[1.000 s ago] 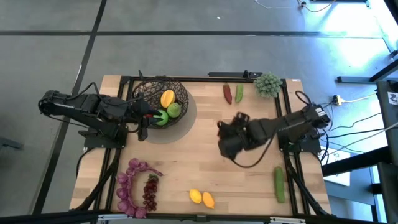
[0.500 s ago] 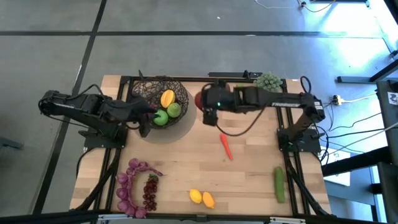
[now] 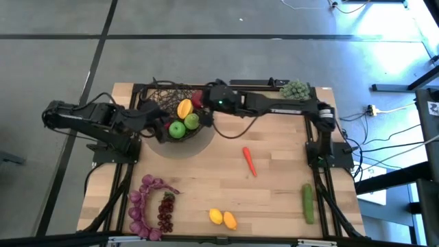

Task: Build produce basket
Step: Put the red pomegranate into the black wire basket

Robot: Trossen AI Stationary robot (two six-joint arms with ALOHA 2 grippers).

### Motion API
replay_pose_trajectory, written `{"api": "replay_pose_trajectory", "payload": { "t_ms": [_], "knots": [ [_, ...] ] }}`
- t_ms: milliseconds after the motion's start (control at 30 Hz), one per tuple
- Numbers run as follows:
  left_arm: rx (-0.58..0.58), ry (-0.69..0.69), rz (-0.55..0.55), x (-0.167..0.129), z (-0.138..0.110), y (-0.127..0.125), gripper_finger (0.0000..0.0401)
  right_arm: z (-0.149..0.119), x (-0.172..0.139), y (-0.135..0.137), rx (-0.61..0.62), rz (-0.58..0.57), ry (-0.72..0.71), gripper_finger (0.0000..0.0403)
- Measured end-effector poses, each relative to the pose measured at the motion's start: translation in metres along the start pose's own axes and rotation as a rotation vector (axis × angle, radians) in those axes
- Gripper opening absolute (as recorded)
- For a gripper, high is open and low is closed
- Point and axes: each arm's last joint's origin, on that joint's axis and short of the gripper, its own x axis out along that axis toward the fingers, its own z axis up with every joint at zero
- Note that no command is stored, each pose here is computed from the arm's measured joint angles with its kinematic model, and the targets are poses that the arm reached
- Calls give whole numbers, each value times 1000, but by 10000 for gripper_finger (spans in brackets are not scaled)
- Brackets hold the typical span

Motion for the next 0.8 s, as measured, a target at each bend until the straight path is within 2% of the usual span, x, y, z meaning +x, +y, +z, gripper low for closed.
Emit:
{"api": "replay_pose_trajectory", "payload": {
  "t_ms": [333, 800],
  "knots": [
    [-12, -6, 36, 3, 2, 5, 92, -35, 62, 1, 14, -12, 36, 335],
    [-11, -6, 37, 3, 2, 5, 92, -65, 94, 10, -7, -15, 111, 336]
  ]
}}
